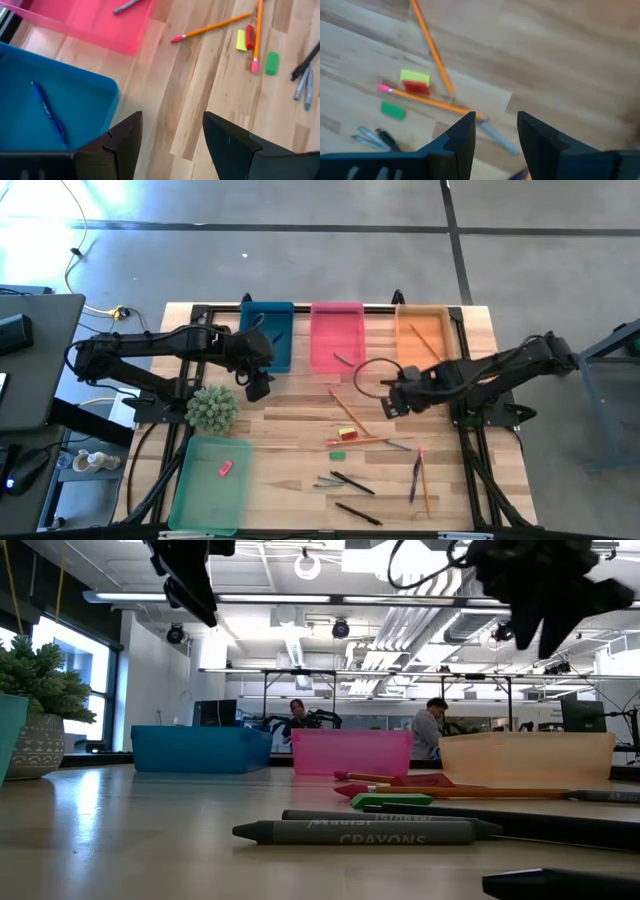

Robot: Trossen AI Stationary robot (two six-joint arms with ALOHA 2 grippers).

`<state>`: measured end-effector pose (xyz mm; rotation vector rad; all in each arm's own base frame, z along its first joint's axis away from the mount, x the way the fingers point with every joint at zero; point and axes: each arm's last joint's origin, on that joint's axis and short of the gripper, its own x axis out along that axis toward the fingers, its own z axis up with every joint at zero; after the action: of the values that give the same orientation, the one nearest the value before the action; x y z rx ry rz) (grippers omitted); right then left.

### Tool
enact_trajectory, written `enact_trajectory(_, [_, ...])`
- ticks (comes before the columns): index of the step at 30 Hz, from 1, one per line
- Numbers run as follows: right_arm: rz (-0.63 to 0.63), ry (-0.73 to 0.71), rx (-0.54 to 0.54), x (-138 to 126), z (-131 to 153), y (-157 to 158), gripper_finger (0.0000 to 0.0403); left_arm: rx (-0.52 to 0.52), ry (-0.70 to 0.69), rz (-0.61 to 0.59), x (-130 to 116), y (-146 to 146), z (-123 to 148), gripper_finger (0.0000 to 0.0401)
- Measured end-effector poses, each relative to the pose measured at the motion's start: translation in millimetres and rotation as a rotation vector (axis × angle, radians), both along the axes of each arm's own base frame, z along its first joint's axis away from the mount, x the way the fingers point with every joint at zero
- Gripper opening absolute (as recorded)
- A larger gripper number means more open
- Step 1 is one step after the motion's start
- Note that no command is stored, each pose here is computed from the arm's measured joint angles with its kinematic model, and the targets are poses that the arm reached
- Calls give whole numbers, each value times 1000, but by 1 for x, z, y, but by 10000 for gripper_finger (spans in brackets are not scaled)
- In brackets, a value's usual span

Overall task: Sort crayons/erasers/pens/pencils in bins
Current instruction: Put the violet pen into the blue bin

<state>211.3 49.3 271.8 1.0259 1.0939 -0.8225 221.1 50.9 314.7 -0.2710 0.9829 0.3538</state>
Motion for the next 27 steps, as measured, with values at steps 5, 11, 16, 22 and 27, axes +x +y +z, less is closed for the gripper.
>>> enact_trajectory(5, [-91,-27,43,-8,0,29,138,0,0,-26,1,-6,0,197])
enact_trajectory(11, [-179,-26,85,-18,-3,57,138,1,0,-38,2,-8,0,197])
enact_trajectory(16, [-177,10,96,-17,-15,80,138,2,-4,-38,2,-8,0,197])
enact_trajectory(22, [-168,25,115,-15,-31,107,138,16,-36,-32,5,-8,2,197])
enact_trajectory(27, [-148,64,134,-13,-50,130,138,17,-38,-30,5,-7,2,197])
